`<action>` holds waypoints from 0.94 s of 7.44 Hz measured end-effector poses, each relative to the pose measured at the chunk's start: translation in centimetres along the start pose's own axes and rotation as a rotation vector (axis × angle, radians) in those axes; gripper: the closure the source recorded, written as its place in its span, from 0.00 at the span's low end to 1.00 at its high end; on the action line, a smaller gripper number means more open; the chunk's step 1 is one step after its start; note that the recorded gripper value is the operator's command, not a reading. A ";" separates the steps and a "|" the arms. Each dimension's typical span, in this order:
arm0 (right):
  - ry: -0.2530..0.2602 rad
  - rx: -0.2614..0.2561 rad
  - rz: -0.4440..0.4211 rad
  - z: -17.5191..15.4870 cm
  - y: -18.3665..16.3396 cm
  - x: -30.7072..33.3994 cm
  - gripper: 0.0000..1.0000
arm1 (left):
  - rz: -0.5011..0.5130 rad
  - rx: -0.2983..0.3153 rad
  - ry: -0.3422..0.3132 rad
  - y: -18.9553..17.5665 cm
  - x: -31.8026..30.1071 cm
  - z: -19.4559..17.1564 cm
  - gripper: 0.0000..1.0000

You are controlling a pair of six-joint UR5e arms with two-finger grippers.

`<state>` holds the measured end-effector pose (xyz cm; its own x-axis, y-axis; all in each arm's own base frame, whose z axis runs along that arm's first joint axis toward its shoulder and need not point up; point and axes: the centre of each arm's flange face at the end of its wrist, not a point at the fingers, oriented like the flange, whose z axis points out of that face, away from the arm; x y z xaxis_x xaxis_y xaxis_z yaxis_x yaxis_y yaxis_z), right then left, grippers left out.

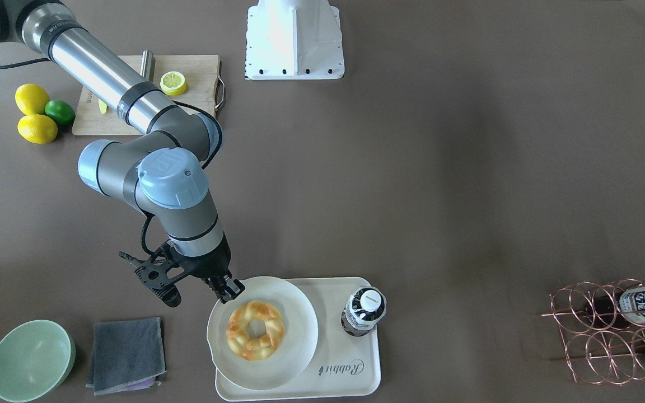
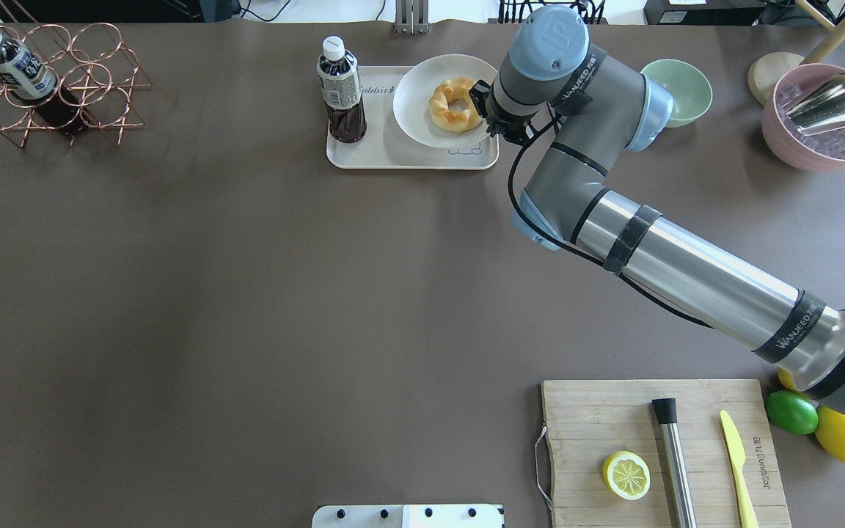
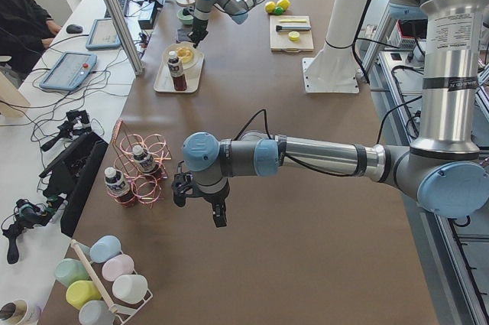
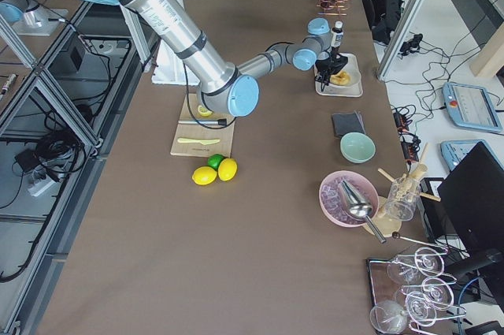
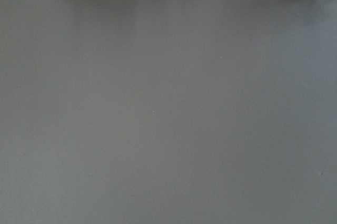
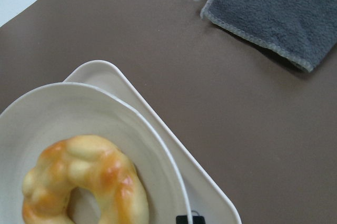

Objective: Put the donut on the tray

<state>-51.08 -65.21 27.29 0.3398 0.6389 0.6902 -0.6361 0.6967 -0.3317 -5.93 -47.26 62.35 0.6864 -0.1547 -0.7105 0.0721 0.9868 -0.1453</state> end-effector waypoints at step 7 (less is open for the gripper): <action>-0.024 0.007 0.049 1.1 1.1 -0.6 0.00 | 0.001 0.001 0.000 0.0 0.0 0.0 0.02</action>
<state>-52.81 -65.19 27.23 0.2915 0.6642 0.6884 -0.6562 0.6624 -0.3613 -5.94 -47.31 62.31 0.6868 -0.1535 -0.7105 0.0721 0.9870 -0.1436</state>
